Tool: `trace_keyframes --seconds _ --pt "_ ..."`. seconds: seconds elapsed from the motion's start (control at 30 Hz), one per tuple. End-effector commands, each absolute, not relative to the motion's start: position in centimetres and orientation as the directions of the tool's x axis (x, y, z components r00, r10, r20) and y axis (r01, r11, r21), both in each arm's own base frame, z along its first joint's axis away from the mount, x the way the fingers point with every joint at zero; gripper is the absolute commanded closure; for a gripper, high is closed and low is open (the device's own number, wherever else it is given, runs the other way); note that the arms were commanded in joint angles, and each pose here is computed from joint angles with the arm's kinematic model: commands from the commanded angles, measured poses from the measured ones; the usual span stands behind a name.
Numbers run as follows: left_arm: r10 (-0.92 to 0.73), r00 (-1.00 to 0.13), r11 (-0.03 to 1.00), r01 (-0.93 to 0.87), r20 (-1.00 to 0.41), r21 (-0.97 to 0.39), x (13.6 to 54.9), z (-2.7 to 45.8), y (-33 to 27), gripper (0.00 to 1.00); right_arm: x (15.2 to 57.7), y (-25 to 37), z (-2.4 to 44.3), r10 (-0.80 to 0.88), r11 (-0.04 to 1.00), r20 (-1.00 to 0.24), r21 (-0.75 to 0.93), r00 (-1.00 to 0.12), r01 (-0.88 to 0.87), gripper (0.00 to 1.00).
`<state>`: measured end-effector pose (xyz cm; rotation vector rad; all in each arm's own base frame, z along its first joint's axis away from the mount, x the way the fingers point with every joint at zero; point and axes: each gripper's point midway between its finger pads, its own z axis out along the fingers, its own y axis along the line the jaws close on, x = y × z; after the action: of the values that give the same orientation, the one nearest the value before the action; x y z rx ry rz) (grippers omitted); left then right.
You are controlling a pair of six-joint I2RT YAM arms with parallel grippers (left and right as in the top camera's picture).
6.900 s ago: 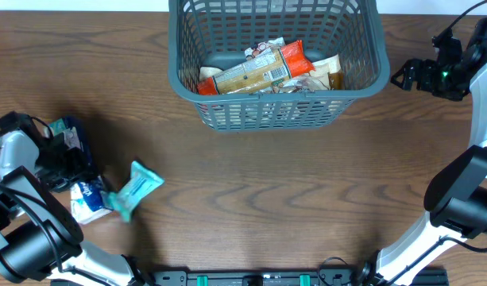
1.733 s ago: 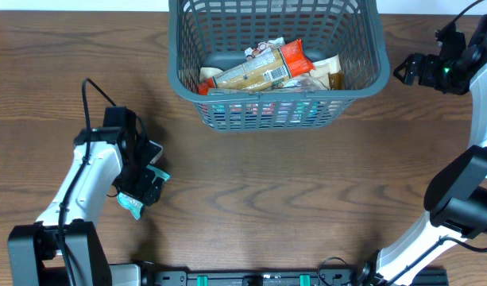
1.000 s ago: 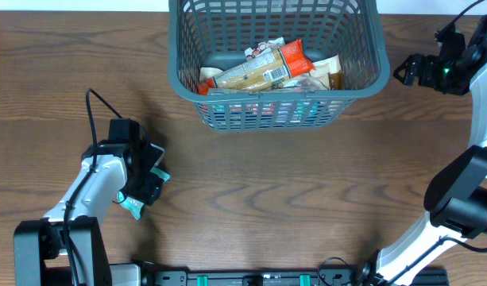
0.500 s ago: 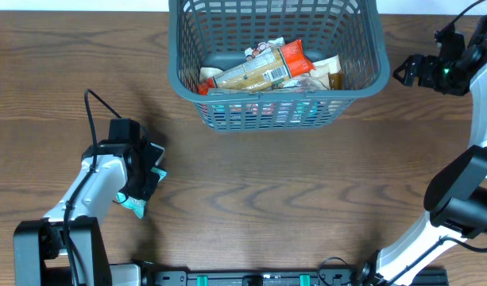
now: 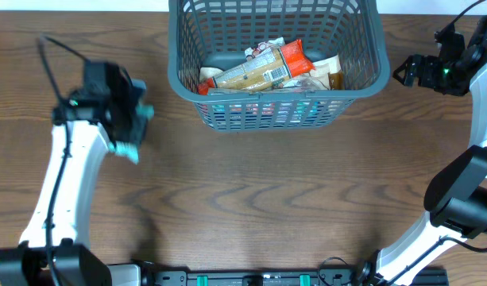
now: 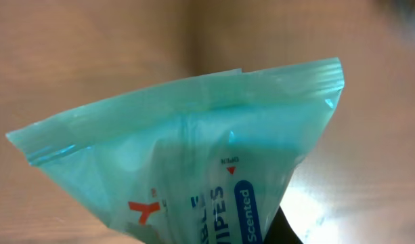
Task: Pack container
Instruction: 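Carry the wet-wipes pack into the basket and release it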
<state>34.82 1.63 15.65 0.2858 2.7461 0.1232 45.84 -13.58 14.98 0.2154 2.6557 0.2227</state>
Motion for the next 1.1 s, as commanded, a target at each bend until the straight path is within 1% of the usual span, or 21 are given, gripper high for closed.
trace_keyframes --seconds 0.0,0.1,0.23,0.37,0.47,0.53,0.6,0.67,0.77,0.83,0.93,1.0,1.07 --pt "0.094 -0.814 0.994 0.043 -0.573 0.102 38.3 23.9 1.8 0.94 45.9 -13.0 15.1 0.166 0.978 -0.439 0.187 -0.883 0.091 0.02" --pt "0.086 -0.722 0.995 0.024 -0.686 0.099 40.1 29.0 1.6 0.94 45.9 -13.0 15.1 0.166 0.978 -0.44 0.187 -0.882 0.091 0.02" --pt "0.145 -0.561 0.989 0.076 -0.815 0.124 42.1 35.8 -0.8 0.94 45.9 -13.0 15.1 0.166 0.978 -0.44 0.187 -0.882 0.091 0.03" --pt "0.314 -0.368 0.945 0.211 -0.875 0.25 43.4 40.9 -5.7 0.94 45.9 -13.0 15.1 0.166 0.978 -0.44 0.187 -0.883 0.091 0.02" --pt "0.425 -0.241 0.887 0.304 -0.872 0.349 44.0 42.8 -9.9 0.94 45.9 -13.0 15.1 0.167 0.978 -0.44 0.188 -0.883 0.091 0.03" --pt "0.554 -0.146 0.796 0.381 -0.819 0.471 44.1 42.7 -13.0 0.94 45.9 -13.0 15.1 0.167 0.978 -0.439 0.188 -0.883 0.091 0.02" --pt "0.666 -0.031 0.678 0.442 -0.746 0.587 44.3 42.4 -16.7 0.94 45.9 -13.0 15.1 0.167 0.978 -0.438 0.188 -0.883 0.091 0.02" --pt "0.725 0.061 0.584 0.475 -0.686 0.658 44.4 41.8 -19.9 0.94 45.8 -13.0 15.1 0.167 0.978 -0.436 0.189 -0.884 0.092 0.03" --pt "0.798 0.156 0.438 0.514 -0.582 0.738 44.8 39.5 -23.5 0.94 45.7 -12.9 15.0 0.169 0.977 -0.431 0.191 -0.887 0.093 0.02" --pt "0.83 0.189 0.352 0.551 -0.524 0.756 45.0 37.2 -25.3 0.94 45.6 -12.9 15.0 0.17 0.977 -0.425 0.192 -0.889 0.094 0.03" --pt "0.839 0.236 0.246 0.639 -0.49 0.729 44.7 33.5 -27.4 0.94 45.4 -12.8 14.9 0.171 0.976 -0.418 0.194 -0.892 0.096 0.03" --pt "0.836 0.235 0.213 0.694 -0.496 0.688 44.9 31.0 -28.3 0.94 45.3 -12.8 14.9 0.172 0.976 -0.414 0.196 -0.894 0.097 0.03" --pt "0.85 0.206 0.2 0.725 -0.484 0.659 45.7 28.5 -28.3 0.94 45.3 -12.8 14.8 0.172 0.976 -0.412 0.196 -0.895 0.097 0.03"
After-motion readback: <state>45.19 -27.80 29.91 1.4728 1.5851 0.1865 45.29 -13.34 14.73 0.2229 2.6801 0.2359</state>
